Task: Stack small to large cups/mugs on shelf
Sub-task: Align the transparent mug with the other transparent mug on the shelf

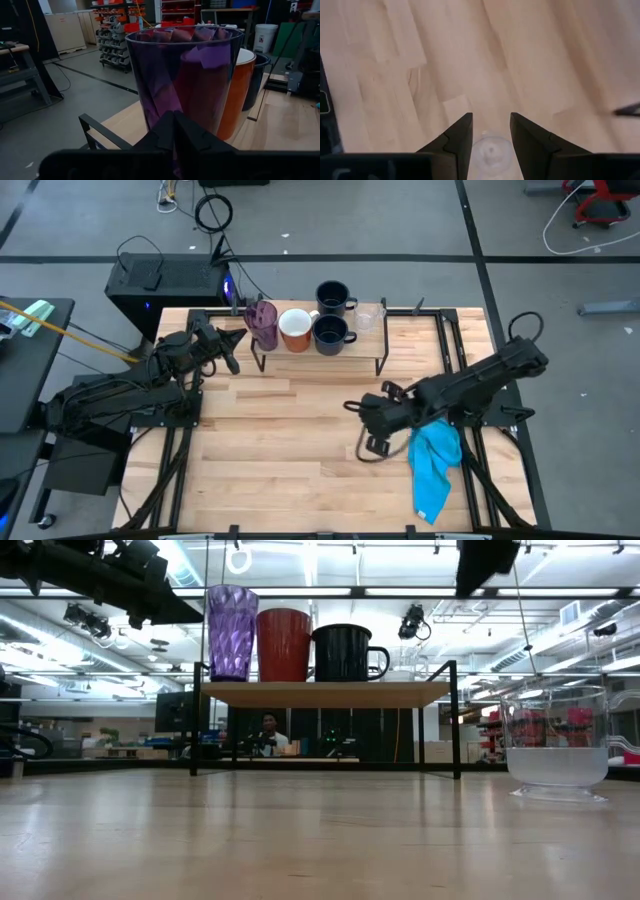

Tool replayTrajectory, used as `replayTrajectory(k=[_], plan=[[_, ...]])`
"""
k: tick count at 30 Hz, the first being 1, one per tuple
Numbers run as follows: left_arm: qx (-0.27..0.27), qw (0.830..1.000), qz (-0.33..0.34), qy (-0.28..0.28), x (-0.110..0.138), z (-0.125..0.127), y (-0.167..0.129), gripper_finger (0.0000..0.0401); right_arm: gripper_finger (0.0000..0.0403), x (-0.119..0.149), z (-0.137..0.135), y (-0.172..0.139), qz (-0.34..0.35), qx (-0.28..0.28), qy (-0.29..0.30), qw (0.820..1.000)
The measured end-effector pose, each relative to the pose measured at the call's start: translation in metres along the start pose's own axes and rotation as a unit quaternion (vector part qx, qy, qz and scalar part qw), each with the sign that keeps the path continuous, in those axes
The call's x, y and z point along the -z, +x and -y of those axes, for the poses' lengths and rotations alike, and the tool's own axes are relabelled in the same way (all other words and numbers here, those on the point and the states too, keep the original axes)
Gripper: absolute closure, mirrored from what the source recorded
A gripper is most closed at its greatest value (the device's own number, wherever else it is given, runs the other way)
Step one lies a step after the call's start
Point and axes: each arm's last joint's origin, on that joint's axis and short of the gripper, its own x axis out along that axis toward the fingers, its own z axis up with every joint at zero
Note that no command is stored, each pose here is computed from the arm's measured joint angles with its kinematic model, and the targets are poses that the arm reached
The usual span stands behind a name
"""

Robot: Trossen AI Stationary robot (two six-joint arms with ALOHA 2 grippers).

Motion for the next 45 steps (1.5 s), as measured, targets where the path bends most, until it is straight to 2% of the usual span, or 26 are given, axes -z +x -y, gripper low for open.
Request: replayTrajectory(k=[4, 11, 17, 22, 30, 33, 41, 45], plan=[[0.0, 1.0, 0.0, 0.0, 0.0, 0.0, 0.0, 0.0386, 0.0264, -0.003, 0.004, 0.018, -0.072, -0.011, 0.023, 0.997], [0.0, 1.0, 0.0, 0.0, 0.0, 0.0, 0.0, 0.0377, 0.0264, -0.002, 0.026, 0.036, -0.161, 0.062, 0.064, 0.983], [0.0, 1.0, -0.003, 0.001, 0.001, 0.0, 0.0, 0.0383, 0.0257, -0.006, 0.035, 0.037, -0.168, 0.067, 0.062, 0.982], [0.0, 1.0, -0.004, 0.001, 0.001, 0.0, 0.0, 0.0383, 0.0229, 0.006, 0.04, 0.051, -0.196, 0.074, 0.068, 0.975], [0.0, 1.0, -0.004, 0.001, 0.001, 0.0, 0.0, 0.0374, 0.0175, 0.026, 0.041, 0.079, -0.23, 0.001, 0.086, 0.969], [0.0, 1.0, -0.004, 0.001, 0.001, 0.0, 0.0, 0.0379, 0.0166, 0.033, 0.044, 0.086, -0.238, 0.01, 0.081, 0.968], [0.0, 1.0, -0.004, 0.001, 0.001, 0.0, 0.0, 0.0382, 0.018, 0.04, 0.048, 0.092, -0.245, 0.022, 0.081, 0.966], [0.0, 1.0, -0.004, 0.001, 0.001, 0.0, 0.0, 0.0376, 0.0199, 0.039, 0.048, 0.093, -0.238, 0.01, 0.054, 0.97]])
